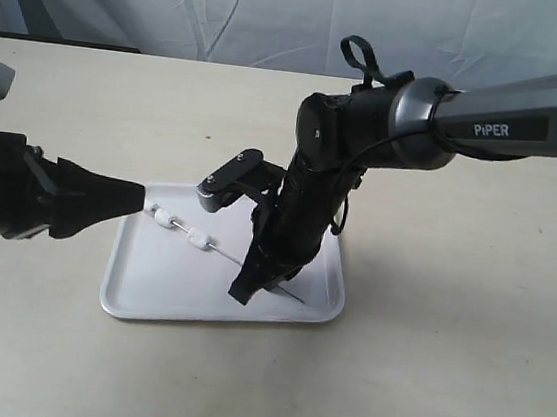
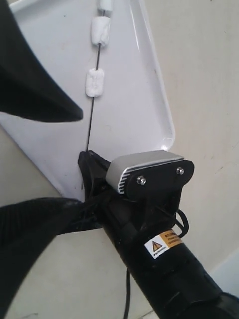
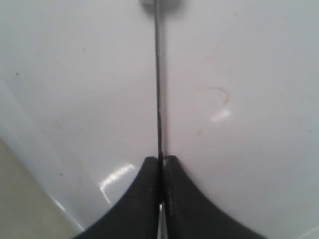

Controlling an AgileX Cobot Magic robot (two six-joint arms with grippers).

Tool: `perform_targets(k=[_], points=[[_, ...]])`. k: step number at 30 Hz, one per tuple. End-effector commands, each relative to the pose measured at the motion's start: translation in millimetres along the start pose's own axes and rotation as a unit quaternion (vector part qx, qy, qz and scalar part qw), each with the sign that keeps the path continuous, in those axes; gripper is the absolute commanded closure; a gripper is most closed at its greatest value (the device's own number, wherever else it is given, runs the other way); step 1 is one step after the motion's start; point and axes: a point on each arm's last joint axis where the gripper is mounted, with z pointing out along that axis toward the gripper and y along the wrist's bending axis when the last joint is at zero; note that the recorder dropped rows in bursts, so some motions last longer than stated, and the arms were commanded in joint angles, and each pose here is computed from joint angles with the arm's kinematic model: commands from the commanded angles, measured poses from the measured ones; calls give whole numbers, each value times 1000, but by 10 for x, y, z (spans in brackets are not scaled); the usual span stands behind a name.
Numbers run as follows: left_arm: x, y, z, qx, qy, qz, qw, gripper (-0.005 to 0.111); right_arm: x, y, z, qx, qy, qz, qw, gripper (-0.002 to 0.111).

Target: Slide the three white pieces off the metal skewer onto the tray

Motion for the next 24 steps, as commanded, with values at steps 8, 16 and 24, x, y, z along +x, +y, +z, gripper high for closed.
perform_targets(k=[8, 16, 24], points=[[75, 50, 3, -33, 37, -148, 988, 60, 50, 160, -674, -19, -23, 15, 999, 109], [9, 27, 7, -16, 1, -223, 975, 60, 292, 320, -1010, -20, -30, 14, 999, 109], [-49, -45, 5, 31, -20, -258, 966, 60, 578, 541, -1287, -29, -57, 34, 997, 109]])
